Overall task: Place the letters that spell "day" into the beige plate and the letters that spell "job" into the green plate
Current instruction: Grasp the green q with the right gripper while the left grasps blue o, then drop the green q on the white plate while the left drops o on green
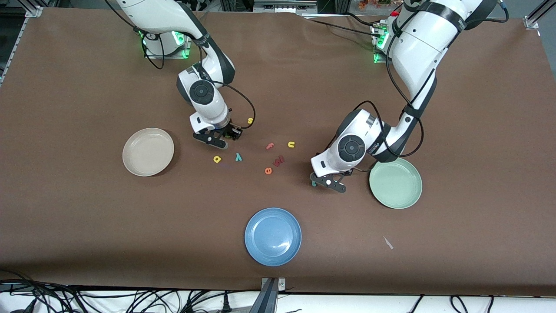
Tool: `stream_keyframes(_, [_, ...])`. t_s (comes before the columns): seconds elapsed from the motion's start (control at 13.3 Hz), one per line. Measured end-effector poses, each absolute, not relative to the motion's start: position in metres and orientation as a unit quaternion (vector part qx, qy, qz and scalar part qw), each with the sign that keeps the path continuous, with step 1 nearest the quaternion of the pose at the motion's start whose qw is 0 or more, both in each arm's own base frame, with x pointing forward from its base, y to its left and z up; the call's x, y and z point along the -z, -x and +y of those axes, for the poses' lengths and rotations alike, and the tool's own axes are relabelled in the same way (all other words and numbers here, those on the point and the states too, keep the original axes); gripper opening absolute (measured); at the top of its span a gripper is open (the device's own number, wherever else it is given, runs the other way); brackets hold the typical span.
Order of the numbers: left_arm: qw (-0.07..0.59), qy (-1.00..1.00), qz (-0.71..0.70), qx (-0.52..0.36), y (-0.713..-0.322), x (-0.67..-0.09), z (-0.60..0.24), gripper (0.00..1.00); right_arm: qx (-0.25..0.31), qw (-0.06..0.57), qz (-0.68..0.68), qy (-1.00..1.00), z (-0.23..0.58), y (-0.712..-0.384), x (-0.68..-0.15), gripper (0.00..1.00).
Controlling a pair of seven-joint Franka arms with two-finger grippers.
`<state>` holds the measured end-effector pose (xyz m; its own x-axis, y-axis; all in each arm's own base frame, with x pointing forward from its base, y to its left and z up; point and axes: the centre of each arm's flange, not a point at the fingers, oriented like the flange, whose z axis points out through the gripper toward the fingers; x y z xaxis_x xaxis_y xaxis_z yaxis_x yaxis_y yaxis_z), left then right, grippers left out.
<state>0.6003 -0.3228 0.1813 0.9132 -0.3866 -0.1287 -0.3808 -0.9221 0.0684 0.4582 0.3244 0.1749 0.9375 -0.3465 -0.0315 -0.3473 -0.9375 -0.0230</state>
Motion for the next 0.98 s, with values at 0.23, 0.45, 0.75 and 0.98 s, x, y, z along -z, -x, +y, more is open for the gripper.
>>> stream_keyframes(0.23, [0.004, -0.975, -0.21, 0.066, -0.6, -0.176, -0.322, 0.52, -0.013, 0.014, 0.177, 0.984, 0.324, -0.459, -0.176, 0.28])
stream_keyframes(0.45, [0.003, -0.975, -0.211, 0.067, -0.599, -0.174, -0.322, 0.33, -0.012, 0.015, 0.177, 0.984, 0.324, -0.46, -0.177, 0.27])
stream_keyframes(0.75, [0.004, -0.976, -0.21, 0.063, -0.602, -0.177, -0.322, 0.24, -0.044, -0.018, 0.172, 0.984, 0.333, -0.485, -0.211, 0.27])
stream_keyframes(0.98, [-0.004, -0.978, -0.201, 0.059, -0.616, -0.2, -0.312, 0.24, -0.049, -0.036, 0.129, 0.99, 0.297, -0.517, -0.26, 0.27])
